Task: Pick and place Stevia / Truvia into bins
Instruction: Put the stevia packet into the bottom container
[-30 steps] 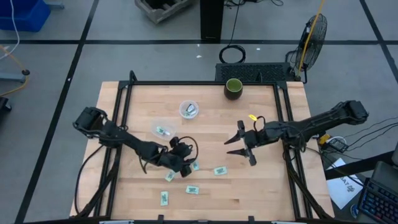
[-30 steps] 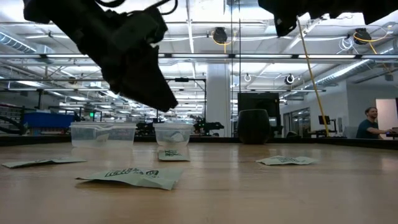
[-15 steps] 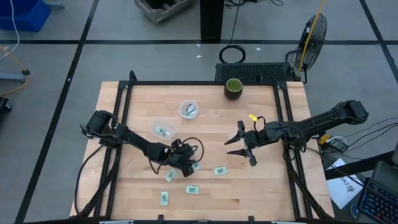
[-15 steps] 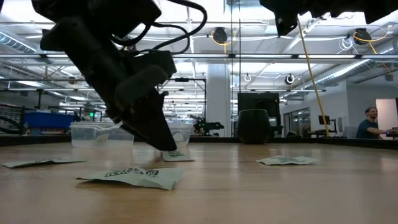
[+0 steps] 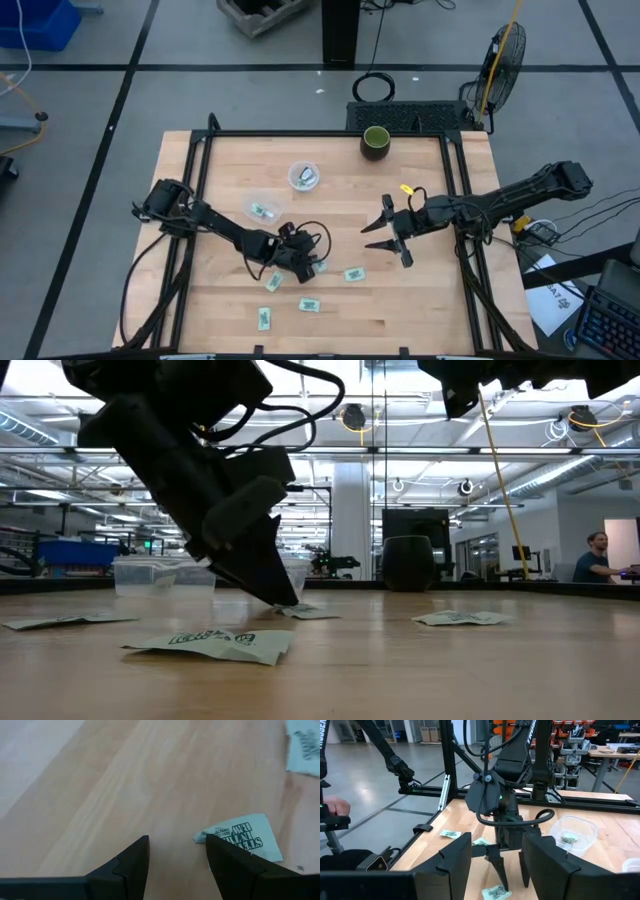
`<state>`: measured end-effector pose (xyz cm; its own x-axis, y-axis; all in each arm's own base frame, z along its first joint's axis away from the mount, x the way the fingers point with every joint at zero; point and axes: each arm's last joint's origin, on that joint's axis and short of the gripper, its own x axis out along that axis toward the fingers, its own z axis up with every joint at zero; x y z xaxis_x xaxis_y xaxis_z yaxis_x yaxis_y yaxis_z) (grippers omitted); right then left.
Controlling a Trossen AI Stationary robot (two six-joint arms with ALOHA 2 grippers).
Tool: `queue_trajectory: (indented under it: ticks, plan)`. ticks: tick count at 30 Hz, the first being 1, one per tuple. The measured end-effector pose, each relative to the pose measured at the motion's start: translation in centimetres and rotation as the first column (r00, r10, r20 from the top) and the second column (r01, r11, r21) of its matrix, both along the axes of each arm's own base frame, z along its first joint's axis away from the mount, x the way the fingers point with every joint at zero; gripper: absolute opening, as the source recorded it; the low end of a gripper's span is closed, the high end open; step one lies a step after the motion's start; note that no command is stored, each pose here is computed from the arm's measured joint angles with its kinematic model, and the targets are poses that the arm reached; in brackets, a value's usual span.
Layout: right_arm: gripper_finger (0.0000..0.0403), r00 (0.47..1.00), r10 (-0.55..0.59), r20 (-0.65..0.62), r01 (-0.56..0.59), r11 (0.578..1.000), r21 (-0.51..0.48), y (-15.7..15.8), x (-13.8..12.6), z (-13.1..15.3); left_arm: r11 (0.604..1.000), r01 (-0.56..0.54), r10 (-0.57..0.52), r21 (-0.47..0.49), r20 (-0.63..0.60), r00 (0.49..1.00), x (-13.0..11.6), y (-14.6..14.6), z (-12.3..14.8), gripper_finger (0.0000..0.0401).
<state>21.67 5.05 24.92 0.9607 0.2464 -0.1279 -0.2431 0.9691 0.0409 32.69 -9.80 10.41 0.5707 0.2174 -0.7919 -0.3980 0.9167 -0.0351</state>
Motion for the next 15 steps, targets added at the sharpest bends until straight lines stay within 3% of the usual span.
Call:
queue_trajectory:
  ticks: [9,15]
  plan:
    - [0.0169,1.000,0.001,-0.016,-0.001,1.000,-0.001,0.0,0.0,-0.2,0.999,-0.020,0.020,0.032,0.025,1.000,-0.6,0.2,1.7,0.0200]
    - [0.0169,1.000,0.001,-0.023,-0.001,1.000,-0.003,0.0,0.0,-0.2,1.000,-0.021,0.018,0.019,0.158,0.987,-0.8,-0.7,4.7,0.0200]
